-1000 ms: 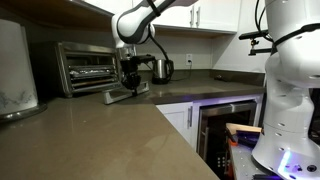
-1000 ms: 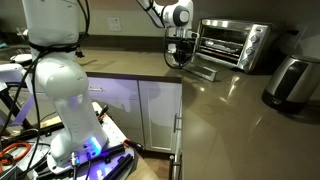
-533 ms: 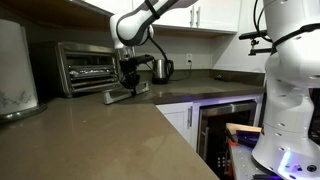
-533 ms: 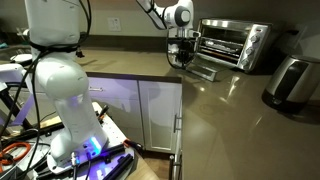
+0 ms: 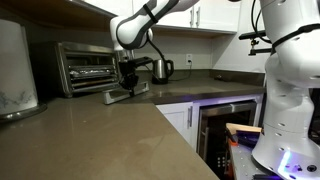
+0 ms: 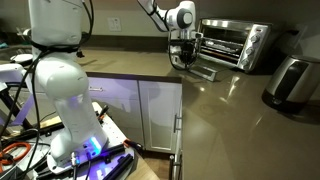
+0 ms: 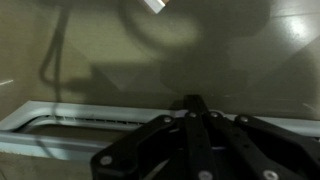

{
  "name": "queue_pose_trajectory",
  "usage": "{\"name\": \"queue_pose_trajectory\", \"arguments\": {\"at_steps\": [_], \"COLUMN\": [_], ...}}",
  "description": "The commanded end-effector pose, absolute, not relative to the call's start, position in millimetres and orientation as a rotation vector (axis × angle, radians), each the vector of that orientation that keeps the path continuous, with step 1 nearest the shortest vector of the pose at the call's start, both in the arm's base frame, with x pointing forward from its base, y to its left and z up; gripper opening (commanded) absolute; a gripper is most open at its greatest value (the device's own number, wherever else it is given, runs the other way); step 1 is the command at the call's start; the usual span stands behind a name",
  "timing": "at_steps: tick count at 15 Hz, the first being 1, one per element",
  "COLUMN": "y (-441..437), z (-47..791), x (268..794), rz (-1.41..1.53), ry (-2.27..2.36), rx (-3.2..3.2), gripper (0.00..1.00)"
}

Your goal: Close the door of the microwave oven.

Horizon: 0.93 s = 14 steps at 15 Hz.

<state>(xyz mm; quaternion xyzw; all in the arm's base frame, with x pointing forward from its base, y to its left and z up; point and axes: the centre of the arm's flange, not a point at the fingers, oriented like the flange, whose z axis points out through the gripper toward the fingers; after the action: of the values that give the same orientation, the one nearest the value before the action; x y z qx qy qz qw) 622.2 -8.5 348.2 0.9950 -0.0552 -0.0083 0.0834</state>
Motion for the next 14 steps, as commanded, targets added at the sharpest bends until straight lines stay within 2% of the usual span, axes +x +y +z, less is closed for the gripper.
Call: {"name": "queue_pose_trajectory", "arguments": {"at_steps": [1, 14], "y": [-11.5, -8.4], "z": [342.5, 356.9], "x": [637.1, 631.1], "rz": [0.017, 0.069], "ry": [-0.188, -0.289], "rx": [2.940, 2.808], "gripper": [0.00, 0.00]}}
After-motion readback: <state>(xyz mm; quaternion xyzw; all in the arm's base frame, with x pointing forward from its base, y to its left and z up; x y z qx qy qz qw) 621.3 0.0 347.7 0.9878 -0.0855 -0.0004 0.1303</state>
